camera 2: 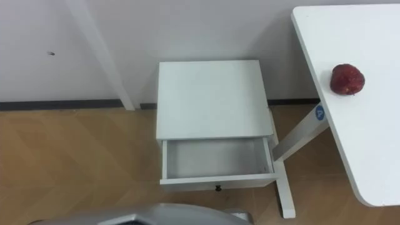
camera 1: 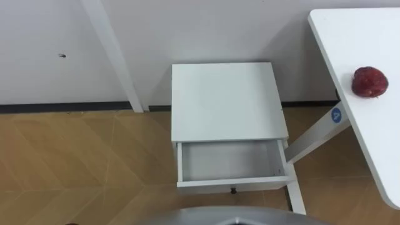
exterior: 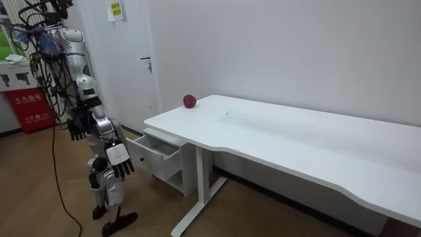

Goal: Put apple and close drawer

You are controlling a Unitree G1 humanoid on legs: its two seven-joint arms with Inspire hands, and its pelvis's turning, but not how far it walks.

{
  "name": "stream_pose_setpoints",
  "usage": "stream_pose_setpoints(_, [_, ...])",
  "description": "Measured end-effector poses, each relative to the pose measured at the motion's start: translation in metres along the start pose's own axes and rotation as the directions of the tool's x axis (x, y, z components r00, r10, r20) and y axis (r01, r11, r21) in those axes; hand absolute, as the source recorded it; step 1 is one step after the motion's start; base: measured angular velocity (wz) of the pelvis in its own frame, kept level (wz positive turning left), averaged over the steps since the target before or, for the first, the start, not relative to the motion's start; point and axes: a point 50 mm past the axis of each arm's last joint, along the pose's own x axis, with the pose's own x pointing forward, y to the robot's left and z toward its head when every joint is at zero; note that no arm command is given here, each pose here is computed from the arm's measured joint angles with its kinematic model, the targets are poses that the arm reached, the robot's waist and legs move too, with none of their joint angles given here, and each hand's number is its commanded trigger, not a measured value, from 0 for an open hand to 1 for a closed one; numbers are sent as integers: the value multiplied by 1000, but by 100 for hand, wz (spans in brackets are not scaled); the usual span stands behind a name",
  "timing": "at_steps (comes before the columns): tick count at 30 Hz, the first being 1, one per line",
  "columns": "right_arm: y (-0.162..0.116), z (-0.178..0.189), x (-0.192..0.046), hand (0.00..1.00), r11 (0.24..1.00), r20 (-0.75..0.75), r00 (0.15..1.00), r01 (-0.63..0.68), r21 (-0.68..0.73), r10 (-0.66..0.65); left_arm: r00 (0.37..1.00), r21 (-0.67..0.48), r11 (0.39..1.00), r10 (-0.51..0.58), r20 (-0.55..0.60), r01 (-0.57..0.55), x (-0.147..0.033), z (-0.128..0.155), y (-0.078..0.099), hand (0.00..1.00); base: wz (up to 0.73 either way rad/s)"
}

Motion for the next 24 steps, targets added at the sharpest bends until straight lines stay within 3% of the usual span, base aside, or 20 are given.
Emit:
stream_pose_setpoints(8, [0, 1, 0, 0, 1000, 5, 1000, 6, 15, -6, 1000, -2, 1000, 0, 11, 0, 0, 4, 0, 0, 0])
stream_pose_setpoints(11, [-1, 2, 0, 0, 994, 10, 1000, 10, 109, -11, 1000, -9, 1000, 0, 9, 0, 0, 4, 0, 0, 0])
stream_pose_setpoints(14, [-2, 4, 0, 0, 955, 22, 1000, 12, 297, -20, 1000, -30, 1000, 4, 4, -4, 0, 3, 1, 0, -7])
stream_pose_setpoints(17, [-7, 7, 0, 0, 867, 38, 998, 19, 497, -43, 1000, -88, 996, 17, -12, -18, 1, 1, 5, 0, -15])
stream_pose_setpoints(20, [-13, 6, -1, 0, 705, 36, 996, 32, 708, -81, 999, -124, 992, 30, -19, -32, 1, -1, 7, 0, -7])
stream_pose_setpoints(22, [-20, 3, -1, 0, 512, 17, 993, 45, 858, -117, 998, -167, 984, 52, -21, -55, 1, -3, 11, 0, -2])
stream_pose_setpoints(23, [-22, 2, -2, 0, 464, 10, 992, 51, 885, -127, 998, -173, 983, 60, -22, -63, 1, -3, 12, 0, 0])
stream_pose_setpoints(24, [-25, 2, -2, 0, 366, -4, 990, 57, 929, -144, 997, -192, 979, 70, -26, -74, 1, -4, 14, 0, 0])
